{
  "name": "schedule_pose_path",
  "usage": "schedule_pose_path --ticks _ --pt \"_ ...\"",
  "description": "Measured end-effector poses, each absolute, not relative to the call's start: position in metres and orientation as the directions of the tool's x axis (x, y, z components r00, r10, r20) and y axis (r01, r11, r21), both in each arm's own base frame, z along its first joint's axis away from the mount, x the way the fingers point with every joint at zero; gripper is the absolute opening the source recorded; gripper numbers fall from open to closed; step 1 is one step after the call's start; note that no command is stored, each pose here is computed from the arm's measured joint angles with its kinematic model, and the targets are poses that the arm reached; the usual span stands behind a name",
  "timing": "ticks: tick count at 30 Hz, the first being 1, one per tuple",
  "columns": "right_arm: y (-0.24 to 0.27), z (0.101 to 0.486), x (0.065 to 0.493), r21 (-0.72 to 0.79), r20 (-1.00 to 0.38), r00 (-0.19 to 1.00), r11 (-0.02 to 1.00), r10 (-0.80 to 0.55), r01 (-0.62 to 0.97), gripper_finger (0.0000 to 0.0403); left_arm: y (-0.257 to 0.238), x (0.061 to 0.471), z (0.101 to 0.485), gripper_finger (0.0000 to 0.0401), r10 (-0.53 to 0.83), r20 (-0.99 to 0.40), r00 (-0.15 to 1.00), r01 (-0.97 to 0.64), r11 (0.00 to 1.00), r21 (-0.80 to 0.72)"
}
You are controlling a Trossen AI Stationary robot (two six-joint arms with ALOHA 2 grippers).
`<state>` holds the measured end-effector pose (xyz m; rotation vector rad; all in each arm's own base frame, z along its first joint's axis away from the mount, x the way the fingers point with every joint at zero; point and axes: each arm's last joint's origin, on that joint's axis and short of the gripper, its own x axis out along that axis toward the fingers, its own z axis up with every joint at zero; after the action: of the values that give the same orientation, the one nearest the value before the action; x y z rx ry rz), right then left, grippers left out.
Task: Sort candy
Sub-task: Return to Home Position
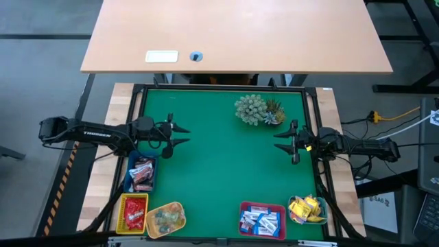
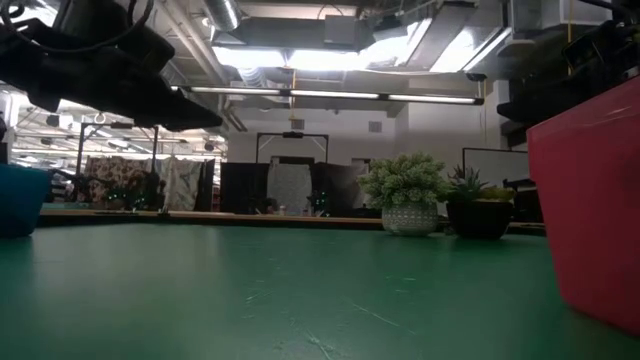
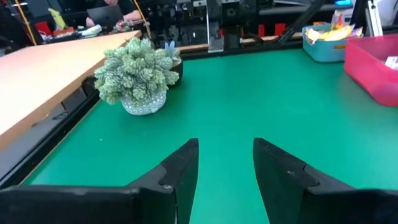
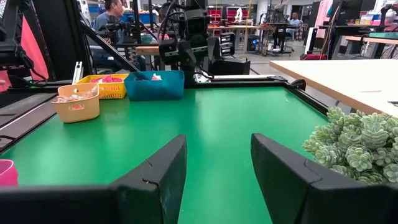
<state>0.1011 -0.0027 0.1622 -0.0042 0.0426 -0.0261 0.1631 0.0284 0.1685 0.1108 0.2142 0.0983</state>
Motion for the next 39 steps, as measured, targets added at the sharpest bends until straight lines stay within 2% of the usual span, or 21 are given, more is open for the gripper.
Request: schedule_pose_path --ticks 8,13,18,26,30,39 --pt "-0.003 0.162 0.101 -0.005 -0.042 0.999 1.0 -0.026 0.026 0.0179 0.028 0.161 0.16 0.014 0.102 -0.289 0.952 -0.072 0.991 0.113" --pt "-0.003 0.162 0.101 -0.005 -0.042 0.999 1.0 -0.026 0.026 0.0179 0.025 0.153 0.144 0.014 0.047 -0.326 0.944 -0.018 0.996 0.091" --pt "-0.003 0.162 0.101 -0.005 -0.042 0.999 1.0 -0.026 0.026 0.0179 0.023 0.144 0.13 0.014 0.051 -0.295 0.954 -0.032 0.997 0.067" --pt "-0.003 0.162 0.101 -0.005 -0.042 0.999 1.0 -0.026 0.026 0.0179 0.024 0.144 0.13 0.014 0.066 -0.296 0.953 -0.038 0.994 0.099" --pt "-0.003 0.162 0.101 -0.005 -0.042 0.999 1.0 -0.026 0.026 0.0179 0.024 0.144 0.129 0.014 0.09 -0.302 0.949 -0.083 0.996 0.036" --pt "-0.003 0.162 0.101 -0.005 -0.042 0.999 1.0 -0.026 0.026 0.0179 0.024 0.144 0.129 0.014 0.092 -0.302 0.949 -0.086 0.996 0.034"
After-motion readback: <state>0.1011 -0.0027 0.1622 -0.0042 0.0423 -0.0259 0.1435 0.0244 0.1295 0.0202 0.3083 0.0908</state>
